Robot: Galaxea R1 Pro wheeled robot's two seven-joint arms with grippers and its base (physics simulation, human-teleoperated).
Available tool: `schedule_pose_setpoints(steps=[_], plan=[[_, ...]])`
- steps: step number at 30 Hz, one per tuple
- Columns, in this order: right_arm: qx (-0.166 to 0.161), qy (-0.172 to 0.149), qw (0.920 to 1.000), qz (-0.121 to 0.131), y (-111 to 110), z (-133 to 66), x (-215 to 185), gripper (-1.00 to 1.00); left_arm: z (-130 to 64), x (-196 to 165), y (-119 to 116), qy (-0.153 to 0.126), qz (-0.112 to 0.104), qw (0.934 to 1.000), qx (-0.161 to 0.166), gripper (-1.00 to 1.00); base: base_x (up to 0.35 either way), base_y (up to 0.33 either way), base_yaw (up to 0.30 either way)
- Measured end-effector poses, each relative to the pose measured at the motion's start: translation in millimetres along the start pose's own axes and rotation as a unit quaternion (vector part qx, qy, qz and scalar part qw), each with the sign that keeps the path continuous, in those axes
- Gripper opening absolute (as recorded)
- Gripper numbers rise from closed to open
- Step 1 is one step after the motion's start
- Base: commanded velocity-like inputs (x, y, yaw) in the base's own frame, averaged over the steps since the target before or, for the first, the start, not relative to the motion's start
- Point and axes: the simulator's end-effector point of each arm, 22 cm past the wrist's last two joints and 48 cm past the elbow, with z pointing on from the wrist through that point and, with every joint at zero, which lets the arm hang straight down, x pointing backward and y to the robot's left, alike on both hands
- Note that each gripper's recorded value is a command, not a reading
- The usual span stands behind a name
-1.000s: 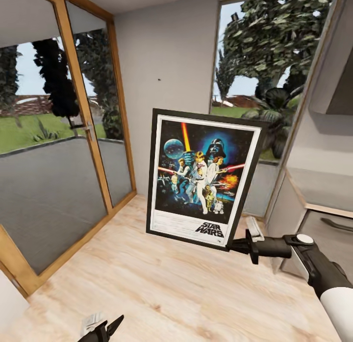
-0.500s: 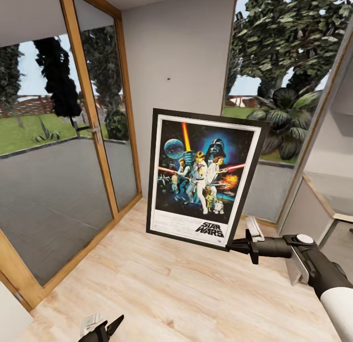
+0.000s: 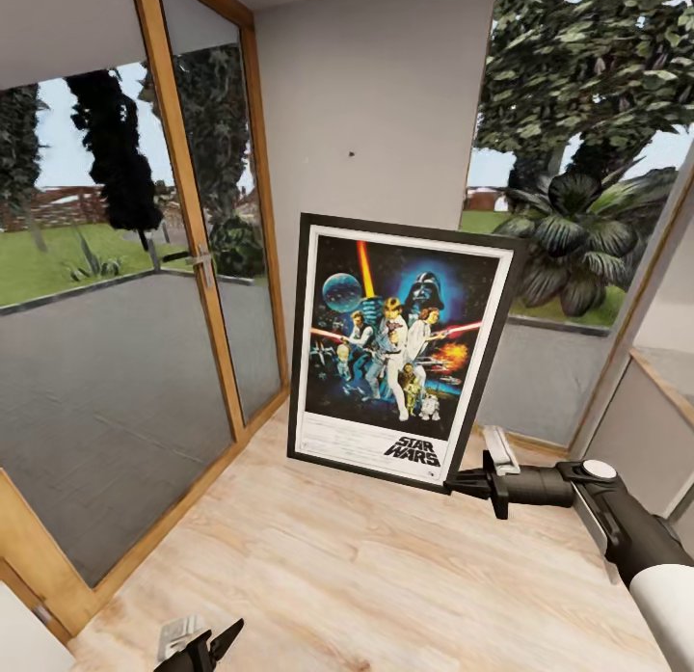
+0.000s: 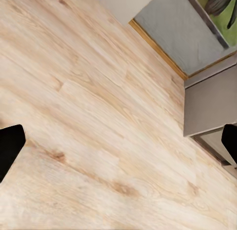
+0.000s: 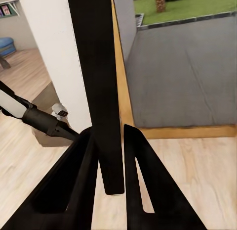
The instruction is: Pick up the poster from the kitchen countertop and hang it on one of the wall nails in the kitchen.
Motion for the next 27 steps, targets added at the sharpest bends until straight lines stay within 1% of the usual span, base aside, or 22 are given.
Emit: schedule_pose_setpoints(steps=[6,21,27], plan=[[0.000,0.000,1.0000,-0.002,0.6,-0.4,-1.4,-1.00,0.2,-1.7,-0.9,-0.002,0.001,1.0000,0.001,1.00,0.228,0.298,-0.172],[0.001,-0.002,1.0000,-0.007,2.8,-1.5,-6.9,-1.00,0.0,-6.6,-3.9,-0.007,0.003,1.0000,0.004,1.00,0.225,0.299,-0.262],[0.001,-0.002,1.0000,-0.008,3.0,-1.6,-7.9,-1.00,-0.1,-7.4,-4.3,-0.007,0.004,1.0000,0.004,1.00,0.194,0.315,-0.079]])
